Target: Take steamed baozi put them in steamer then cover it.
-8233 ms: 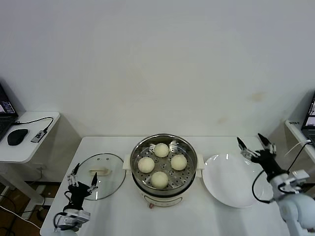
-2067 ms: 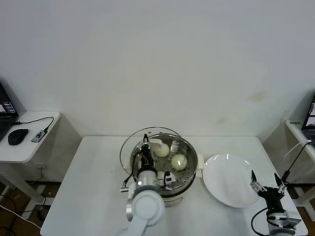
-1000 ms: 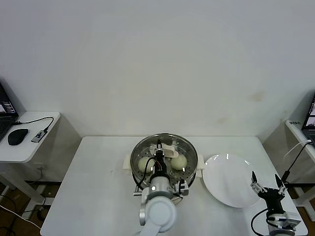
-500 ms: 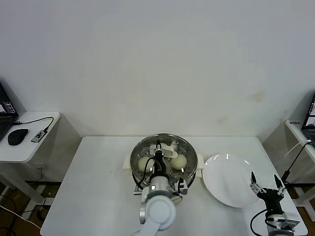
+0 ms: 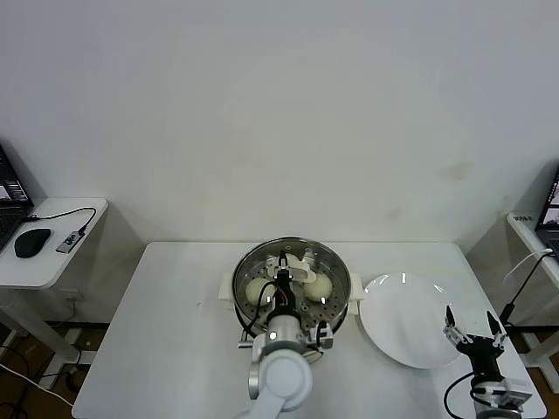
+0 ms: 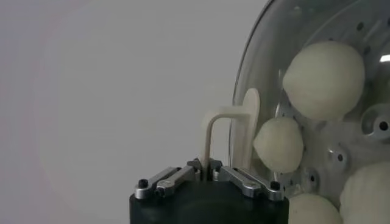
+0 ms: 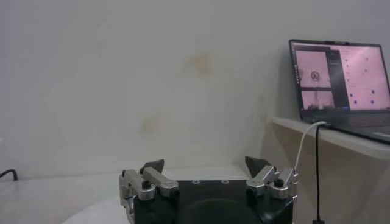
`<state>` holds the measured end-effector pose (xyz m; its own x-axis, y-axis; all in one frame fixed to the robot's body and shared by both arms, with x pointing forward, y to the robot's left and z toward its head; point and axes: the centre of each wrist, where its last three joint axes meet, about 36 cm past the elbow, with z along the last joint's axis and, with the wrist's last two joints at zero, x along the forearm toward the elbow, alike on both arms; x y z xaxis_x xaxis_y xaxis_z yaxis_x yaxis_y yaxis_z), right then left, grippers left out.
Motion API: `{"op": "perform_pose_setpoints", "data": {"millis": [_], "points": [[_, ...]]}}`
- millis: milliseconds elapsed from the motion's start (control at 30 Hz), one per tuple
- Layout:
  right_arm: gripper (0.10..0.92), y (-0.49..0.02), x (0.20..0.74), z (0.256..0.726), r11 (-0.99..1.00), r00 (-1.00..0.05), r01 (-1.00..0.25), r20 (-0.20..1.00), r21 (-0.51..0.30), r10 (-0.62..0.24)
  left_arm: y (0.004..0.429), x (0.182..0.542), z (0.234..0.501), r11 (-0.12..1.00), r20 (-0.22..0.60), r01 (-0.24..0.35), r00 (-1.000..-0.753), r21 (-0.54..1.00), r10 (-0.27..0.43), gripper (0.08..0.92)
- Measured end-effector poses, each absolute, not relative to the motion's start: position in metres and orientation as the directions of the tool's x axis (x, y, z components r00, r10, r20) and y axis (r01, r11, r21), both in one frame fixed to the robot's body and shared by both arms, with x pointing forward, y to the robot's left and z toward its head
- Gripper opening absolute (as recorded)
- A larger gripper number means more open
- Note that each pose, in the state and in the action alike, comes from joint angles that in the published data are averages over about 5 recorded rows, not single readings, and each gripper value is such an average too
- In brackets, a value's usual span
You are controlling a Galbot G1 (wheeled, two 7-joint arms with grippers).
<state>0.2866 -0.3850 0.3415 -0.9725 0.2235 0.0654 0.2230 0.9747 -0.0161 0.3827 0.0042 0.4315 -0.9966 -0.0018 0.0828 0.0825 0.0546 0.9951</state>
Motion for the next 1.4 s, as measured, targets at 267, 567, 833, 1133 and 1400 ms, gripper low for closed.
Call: {"op": "perform_pose_setpoints", "data": {"millis": [267,567,833,1133,1400], "points": [[0.823,-0.385,0.287,0.341,0.975,-0.972,0.224,0.067,-0.016,0.224,0.005,0.374,0.436,0.067,0.08,0.081,-0.996,0.994,0.029,0.386],[0.823,-0.387,0.286,0.342,0.974,-0.972,0.224,0.066,-0.02,0.225,0.009,0.358,0.447,0.103,0.086,0.091,-0.995,0.99,0.058,0.646],[0.823,-0.388,0.286,0.344,0.975,-0.972,0.222,0.066,-0.026,0.223,0.02,0.34,0.458,0.132,0.095,0.103,-0.993,0.986,0.067,0.814],[0.823,-0.385,0.285,0.349,0.979,-0.976,0.203,0.082,-0.016,0.204,0.049,0.318,0.479,0.19,0.083,0.093,-0.995,0.977,0.057,0.823],[0.823,-0.372,0.282,0.353,0.986,-0.98,0.167,0.115,0.006,0.165,0.098,0.306,0.503,0.345,0.059,0.074,-0.997,0.936,0.056,0.823]]}}
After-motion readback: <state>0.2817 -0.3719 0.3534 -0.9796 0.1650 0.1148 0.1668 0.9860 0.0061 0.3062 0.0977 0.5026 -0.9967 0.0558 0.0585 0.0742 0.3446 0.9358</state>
